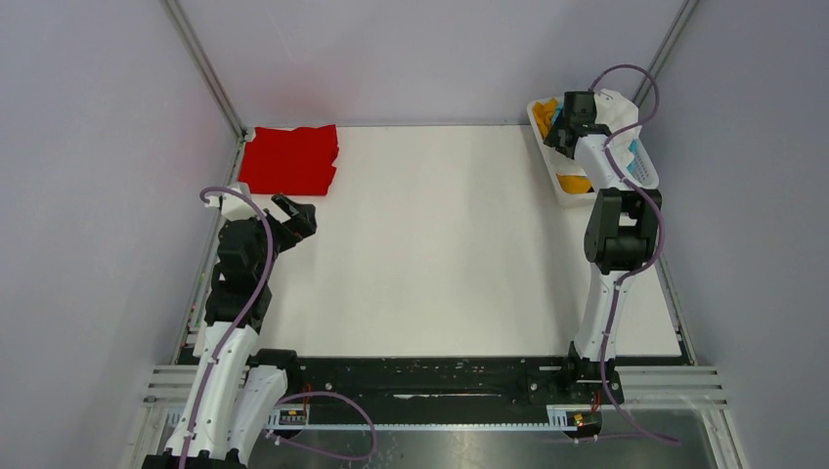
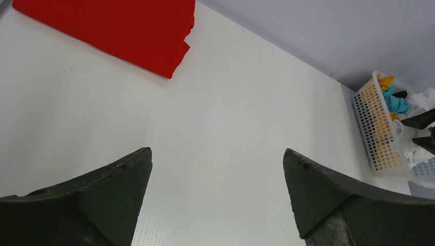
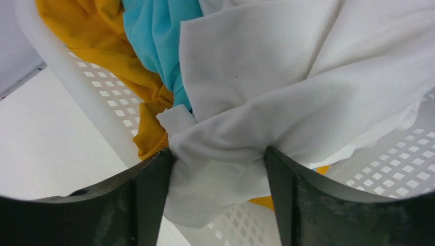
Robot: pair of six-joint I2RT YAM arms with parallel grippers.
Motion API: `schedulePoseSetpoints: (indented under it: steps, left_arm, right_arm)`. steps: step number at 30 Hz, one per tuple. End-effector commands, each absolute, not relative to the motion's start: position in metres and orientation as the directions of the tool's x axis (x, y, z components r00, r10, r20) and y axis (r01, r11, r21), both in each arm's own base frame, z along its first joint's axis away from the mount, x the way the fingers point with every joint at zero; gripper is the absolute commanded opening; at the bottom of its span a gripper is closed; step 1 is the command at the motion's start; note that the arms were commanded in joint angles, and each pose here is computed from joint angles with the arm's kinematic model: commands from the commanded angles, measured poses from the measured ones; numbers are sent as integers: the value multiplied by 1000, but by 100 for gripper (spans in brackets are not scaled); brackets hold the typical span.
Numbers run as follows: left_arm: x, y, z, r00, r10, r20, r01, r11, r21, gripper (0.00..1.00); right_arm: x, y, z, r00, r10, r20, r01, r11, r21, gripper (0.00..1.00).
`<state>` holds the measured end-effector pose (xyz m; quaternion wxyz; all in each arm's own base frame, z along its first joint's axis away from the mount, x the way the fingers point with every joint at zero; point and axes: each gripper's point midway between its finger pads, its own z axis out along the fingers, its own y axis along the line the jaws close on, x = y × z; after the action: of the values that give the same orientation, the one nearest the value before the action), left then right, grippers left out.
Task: Fold and stack the t-shirts
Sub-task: Grab crumpled tshirt from bin with the right arm
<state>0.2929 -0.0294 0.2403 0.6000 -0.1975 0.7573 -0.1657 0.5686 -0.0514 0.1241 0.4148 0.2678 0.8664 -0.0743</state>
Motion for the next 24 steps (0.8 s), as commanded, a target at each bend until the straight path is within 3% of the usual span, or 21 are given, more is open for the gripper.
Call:
schedulePoseSetpoints:
  steps: [1,5,7,11,16,21,24]
  left_arm:
    - [299,-26,255,-142,-501,-854,-86,865,-494,99]
    - [297,-28,255,-143,-500,-854,-77,866,-494,99]
    - [295,-27,256,-138,-499,-856,-75,867,-493,99]
    - [290,-28,260,-123,-499,-858,-58,867,-496,99]
    - [286,-33,264,-115,-505,-855,-25,862,-506,99]
    - [286,-32,261,-103,-521,-847,-30,853,-521,99]
    - [285,-32,259,-112,-526,-843,-33,850,-526,99]
  right_arm:
    - [574,-57,137,-464,444,-766,567,814,129,64]
    - [571,-61,139,-467,444,-765,566,815,127,27]
    - [569,-66,142,-460,446,-768,572,810,128,1]
    - [563,-65,181,-433,414,-801,523,839,151,0]
    - [538,-56,309,-256,328,-909,386,897,215,0]
    - [476,-9,442,-105,317,-942,95,947,308,0]
    - [432,45,506,-82,357,-931,-201,909,366,0]
